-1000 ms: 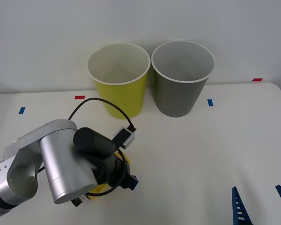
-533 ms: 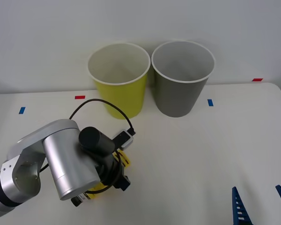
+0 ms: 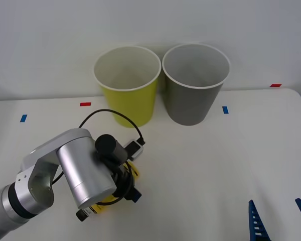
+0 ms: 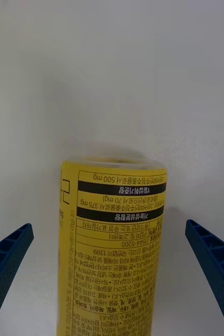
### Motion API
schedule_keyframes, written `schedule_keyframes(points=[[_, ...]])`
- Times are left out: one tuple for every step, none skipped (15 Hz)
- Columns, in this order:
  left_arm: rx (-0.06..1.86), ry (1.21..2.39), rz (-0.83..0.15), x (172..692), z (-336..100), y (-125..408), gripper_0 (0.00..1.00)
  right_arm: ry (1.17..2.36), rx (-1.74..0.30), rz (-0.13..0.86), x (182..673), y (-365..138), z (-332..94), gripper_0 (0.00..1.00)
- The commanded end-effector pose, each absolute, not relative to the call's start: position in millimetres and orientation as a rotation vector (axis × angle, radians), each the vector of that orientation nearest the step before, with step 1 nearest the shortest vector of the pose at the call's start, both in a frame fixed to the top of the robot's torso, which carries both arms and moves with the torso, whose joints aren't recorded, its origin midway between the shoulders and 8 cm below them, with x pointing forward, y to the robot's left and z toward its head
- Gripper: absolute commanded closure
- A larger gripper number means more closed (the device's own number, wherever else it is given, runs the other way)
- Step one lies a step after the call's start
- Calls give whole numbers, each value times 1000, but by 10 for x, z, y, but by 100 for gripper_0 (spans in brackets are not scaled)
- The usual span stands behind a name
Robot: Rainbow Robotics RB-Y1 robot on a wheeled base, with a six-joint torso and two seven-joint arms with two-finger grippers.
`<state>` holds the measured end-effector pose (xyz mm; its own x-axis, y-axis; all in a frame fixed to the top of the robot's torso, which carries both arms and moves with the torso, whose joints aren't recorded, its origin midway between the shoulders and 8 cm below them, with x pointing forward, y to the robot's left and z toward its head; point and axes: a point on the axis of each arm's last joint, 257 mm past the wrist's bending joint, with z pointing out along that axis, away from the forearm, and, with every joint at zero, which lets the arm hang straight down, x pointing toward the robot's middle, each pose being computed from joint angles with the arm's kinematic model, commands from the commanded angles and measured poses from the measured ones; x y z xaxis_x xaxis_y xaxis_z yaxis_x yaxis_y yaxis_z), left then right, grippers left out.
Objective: Put cans in the gray bin and PET bottles in the light green bin.
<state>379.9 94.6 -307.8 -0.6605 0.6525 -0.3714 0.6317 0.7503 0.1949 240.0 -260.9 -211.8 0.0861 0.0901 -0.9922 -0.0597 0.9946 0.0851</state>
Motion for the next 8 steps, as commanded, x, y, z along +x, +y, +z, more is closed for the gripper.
schedule_keyframes(points=[[977,2543,89,3807,-3117,977,0,1480,25,112,2400,-2609,-2118,0],[981,2559,104,3781,-3118,989,0,1480,25,112,2400,-2609,-2118,0],[980,2561,111,3783,-3098,984,0,1480,25,112,2400,-2609,-2118,0],[979,2565,110,3778,-3107,986,0,1480,25,112,2400,-2609,-2118,0],[977,2568,116,3789,-3119,997,0,1480,25,112,2400,-2609,-2118,0],[975,2576,122,3808,-3134,1006,0,1480,25,112,2400,-2609,-2118,0],[967,2581,125,3845,-3141,996,0,1480,25,112,2400,-2609,-2118,0],[961,2584,126,3870,-3137,983,0,1480,25,112,2400,-2609,-2118,0]])
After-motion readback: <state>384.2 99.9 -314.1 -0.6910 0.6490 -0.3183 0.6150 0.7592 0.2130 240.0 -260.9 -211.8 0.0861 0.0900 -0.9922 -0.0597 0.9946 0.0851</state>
